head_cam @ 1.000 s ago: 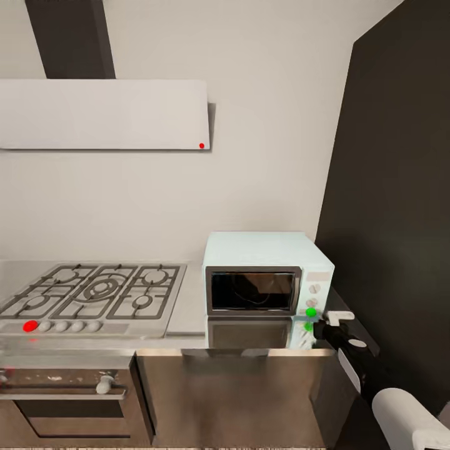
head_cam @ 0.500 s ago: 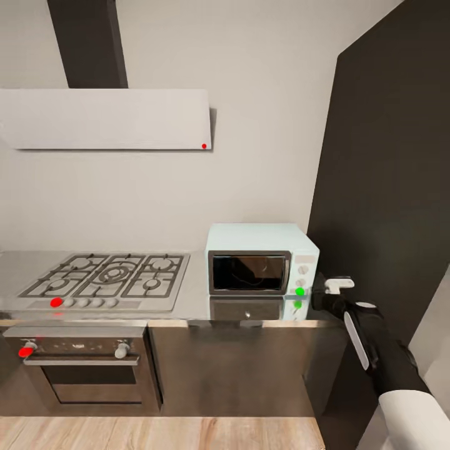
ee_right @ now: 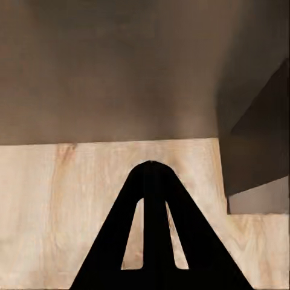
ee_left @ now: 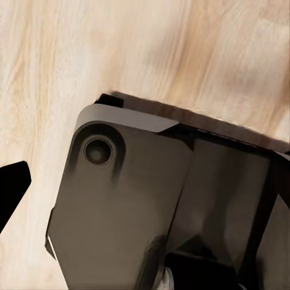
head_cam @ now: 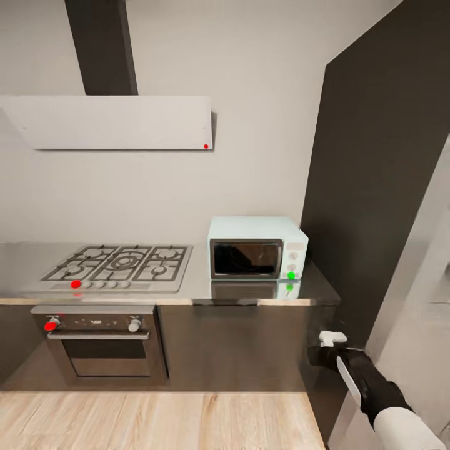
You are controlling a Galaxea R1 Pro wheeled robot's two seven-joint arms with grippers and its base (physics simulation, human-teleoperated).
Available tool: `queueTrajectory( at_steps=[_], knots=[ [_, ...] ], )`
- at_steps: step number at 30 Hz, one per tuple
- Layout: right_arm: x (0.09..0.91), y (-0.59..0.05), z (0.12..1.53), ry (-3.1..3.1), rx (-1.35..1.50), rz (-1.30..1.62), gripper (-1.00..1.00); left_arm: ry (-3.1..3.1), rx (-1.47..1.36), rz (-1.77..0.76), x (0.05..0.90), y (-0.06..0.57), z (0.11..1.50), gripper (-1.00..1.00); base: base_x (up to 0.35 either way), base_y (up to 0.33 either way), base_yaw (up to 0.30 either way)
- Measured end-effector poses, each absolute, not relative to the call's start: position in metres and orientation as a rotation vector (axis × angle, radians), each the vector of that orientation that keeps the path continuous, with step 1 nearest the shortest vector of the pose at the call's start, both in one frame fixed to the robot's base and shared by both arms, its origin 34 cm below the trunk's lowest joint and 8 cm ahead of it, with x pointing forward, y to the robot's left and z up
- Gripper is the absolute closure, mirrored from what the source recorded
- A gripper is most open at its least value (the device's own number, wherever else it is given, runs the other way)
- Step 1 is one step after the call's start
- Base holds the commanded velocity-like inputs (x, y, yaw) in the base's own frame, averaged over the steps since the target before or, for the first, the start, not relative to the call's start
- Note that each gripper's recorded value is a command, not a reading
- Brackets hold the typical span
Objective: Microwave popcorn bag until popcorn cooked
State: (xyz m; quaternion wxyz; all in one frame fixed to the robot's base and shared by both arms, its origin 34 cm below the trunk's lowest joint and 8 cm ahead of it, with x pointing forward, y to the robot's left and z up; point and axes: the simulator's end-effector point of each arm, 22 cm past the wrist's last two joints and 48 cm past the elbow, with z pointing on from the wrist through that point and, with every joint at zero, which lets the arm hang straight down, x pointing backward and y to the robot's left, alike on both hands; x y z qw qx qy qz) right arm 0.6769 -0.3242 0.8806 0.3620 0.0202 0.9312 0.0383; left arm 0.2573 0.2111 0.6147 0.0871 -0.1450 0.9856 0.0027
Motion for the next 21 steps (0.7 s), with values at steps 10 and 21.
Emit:
queueTrajectory(
  at_steps=[10, 21],
  knots=[
    [0.468, -0.322, 0.685, 2.666, 0.086, 0.085, 1.00, 2.935, -0.433, 0.008, 0.257, 0.211, 0.615, -1.00, -0.221, 0.000, 0.000],
    [0.268, -0.324, 0.621, 2.901, 0.051, 0.060, 1.00, 2.932, -0.432, 0.044, 0.257, 0.231, 0.614, -1.00, -0.002, 0.000, 0.000]
  ],
)
